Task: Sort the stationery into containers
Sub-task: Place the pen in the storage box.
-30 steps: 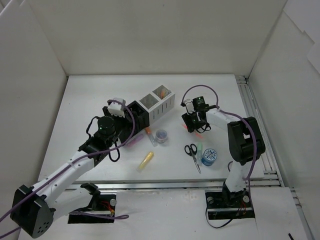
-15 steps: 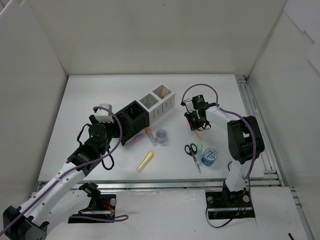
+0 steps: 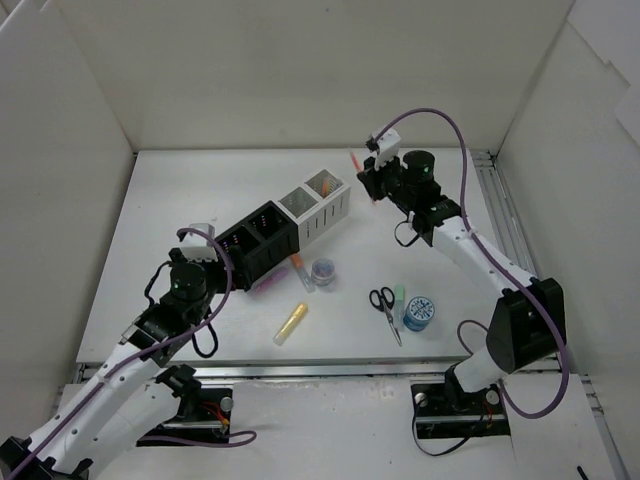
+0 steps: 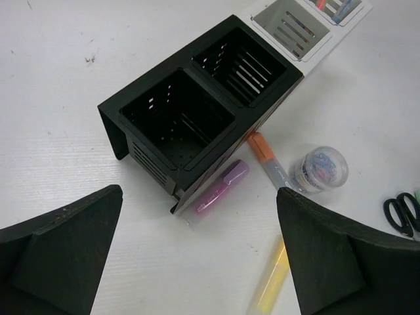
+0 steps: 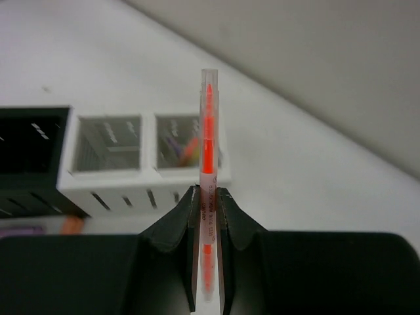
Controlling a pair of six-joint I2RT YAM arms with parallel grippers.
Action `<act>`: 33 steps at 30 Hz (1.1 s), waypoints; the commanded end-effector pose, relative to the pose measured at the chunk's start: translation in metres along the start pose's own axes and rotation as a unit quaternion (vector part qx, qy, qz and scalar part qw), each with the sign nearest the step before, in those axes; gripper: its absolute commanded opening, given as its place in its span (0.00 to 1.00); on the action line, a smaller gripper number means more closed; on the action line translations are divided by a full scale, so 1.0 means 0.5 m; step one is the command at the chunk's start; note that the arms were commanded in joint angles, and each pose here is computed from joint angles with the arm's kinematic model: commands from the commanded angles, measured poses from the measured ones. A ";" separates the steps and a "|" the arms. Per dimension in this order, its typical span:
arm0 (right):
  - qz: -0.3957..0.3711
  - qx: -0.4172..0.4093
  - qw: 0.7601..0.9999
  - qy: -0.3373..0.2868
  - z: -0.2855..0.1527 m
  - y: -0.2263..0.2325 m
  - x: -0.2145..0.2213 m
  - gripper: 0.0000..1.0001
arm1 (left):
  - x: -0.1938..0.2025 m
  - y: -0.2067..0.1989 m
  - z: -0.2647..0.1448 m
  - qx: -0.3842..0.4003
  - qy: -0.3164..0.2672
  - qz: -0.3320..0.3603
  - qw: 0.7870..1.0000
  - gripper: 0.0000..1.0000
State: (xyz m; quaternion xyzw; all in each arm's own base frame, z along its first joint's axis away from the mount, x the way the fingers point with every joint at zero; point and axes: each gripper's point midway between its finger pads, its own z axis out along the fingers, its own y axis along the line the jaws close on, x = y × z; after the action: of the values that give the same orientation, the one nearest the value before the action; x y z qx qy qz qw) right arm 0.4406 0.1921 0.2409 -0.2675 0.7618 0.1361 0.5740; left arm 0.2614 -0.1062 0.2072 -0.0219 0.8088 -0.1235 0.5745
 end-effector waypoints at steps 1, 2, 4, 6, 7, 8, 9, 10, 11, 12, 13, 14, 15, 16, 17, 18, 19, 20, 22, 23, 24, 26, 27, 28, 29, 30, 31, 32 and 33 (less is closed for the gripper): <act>-0.034 -0.089 0.974 -0.204 0.015 0.087 -0.214 0.00 | -0.013 0.002 -0.016 -0.004 -0.009 -0.026 1.000 1.00; -0.040 -0.093 0.966 -0.238 0.034 0.090 -0.245 0.00 | -0.007 0.005 -0.018 -0.007 -0.004 -0.025 1.000 0.99; -0.033 -0.104 0.956 -0.272 0.051 0.106 -0.295 0.00 | -0.002 0.007 -0.022 -0.008 0.000 -0.029 1.000 0.99; -0.024 -0.112 0.952 -0.285 0.096 0.117 -0.293 0.00 | 0.007 0.007 -0.025 -0.007 0.012 -0.028 1.000 1.00; -0.022 -0.112 0.947 -0.301 0.102 0.120 -0.314 0.00 | 0.013 0.007 -0.024 -0.006 0.017 -0.028 0.999 1.00; -0.020 -0.112 0.945 -0.306 0.128 0.122 -0.304 0.00 | 0.017 0.006 -0.025 -0.005 0.023 -0.026 0.999 0.99; -0.017 -0.106 0.945 -0.308 0.140 0.117 -0.301 0.00 | 0.019 0.005 -0.025 -0.004 0.027 -0.026 0.999 0.99; -0.020 -0.100 0.942 -0.320 0.146 0.114 -0.311 0.00 | 0.023 0.004 -0.023 -0.006 0.034 -0.024 0.999 1.00; -0.017 -0.099 0.945 -0.310 0.173 0.117 -0.284 0.00 | 0.030 0.005 -0.023 -0.007 0.043 -0.022 0.999 0.99; -0.014 -0.095 0.946 -0.309 0.183 0.113 -0.278 0.00 | 0.030 0.004 -0.021 -0.009 0.049 -0.019 0.999 1.00; -0.013 -0.092 0.947 -0.308 0.191 0.109 -0.270 0.00 | 0.029 0.003 -0.021 -0.009 0.051 -0.019 0.998 0.99; -0.006 -0.091 0.950 -0.298 0.211 0.109 -0.245 0.00 | 0.031 0.002 -0.021 -0.009 0.058 -0.015 0.998 1.00; -0.001 -0.091 0.952 -0.291 0.217 0.108 -0.229 0.00 | 0.033 0.001 -0.020 -0.008 0.062 -0.014 0.998 0.99; 0.004 -0.090 0.954 -0.286 0.228 0.110 -0.212 0.00 | 0.034 0.000 -0.019 -0.008 0.064 -0.013 0.998 0.99; 0.007 -0.088 0.955 -0.283 0.231 0.107 -0.203 0.00 | 0.036 -0.002 -0.019 -0.006 0.068 -0.010 0.998 0.99; 0.009 -0.085 0.956 -0.281 0.233 0.106 -0.195 0.00 | 0.036 -0.003 -0.018 -0.006 0.069 -0.010 0.998 0.99; 0.014 -0.083 0.958 -0.274 0.236 0.107 -0.174 0.00 | 0.037 -0.003 -0.017 -0.005 0.071 -0.009 0.997 0.99; 0.015 -0.083 0.959 -0.271 0.237 0.107 -0.167 0.00 | 0.039 -0.005 -0.017 -0.003 0.074 -0.010 0.997 0.99; 0.019 -0.082 0.960 -0.265 0.233 0.109 -0.152 0.03 | 0.042 -0.007 -0.017 -0.001 0.077 -0.010 0.997 1.00; 0.020 -0.081 0.961 -0.263 0.232 0.107 -0.146 0.06 | 0.046 -0.010 -0.018 0.004 0.081 -0.010 0.997 0.99; 0.022 -0.082 0.963 -0.257 0.229 0.112 -0.135 0.14 | 0.048 -0.013 -0.017 0.008 0.083 -0.008 0.996 0.99; 0.021 -0.076 0.962 -0.260 0.216 0.108 -0.143 0.17 | 0.058 -0.020 -0.015 0.017 0.094 -0.007 0.995 0.99; 0.023 -0.075 0.963 -0.256 0.212 0.108 -0.135 0.22 | 0.061 -0.022 -0.014 0.020 0.098 -0.004 0.995 0.99; 0.022 -0.074 0.962 -0.260 0.203 0.107 -0.145 0.26 | 0.066 -0.022 -0.014 0.021 0.103 -0.002 0.994 0.99; 0.022 -0.075 0.962 -0.260 0.198 0.108 -0.145 0.40 | 0.073 -0.024 -0.011 0.023 0.112 0.001 0.993 0.99; 0.024 -0.074 0.963 -0.258 0.194 0.108 -0.141 0.51 | 0.075 -0.028 -0.010 0.027 0.116 0.001 0.993 0.99; 0.023 -0.075 0.962 -0.262 0.185 0.107 -0.149 0.56 | 0.081 -0.034 -0.009 0.036 0.123 0.003 0.992 0.99; 0.020 -0.083 0.961 -0.264 0.179 0.115 -0.152 0.60 | 0.085 -0.039 -0.006 0.040 0.129 0.005 0.991 1.00; 0.021 -0.082 0.961 -0.263 0.173 0.115 -0.150 0.61 | 0.089 -0.048 -0.004 0.050 0.133 0.008 0.990 0.99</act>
State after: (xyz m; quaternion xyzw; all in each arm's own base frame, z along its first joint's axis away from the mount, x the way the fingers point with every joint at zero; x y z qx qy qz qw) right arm 0.5035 0.3089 0.1771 -0.2611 0.6690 0.2691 0.6418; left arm 0.2337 -0.1180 0.1457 0.0114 0.8860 -0.1244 0.4466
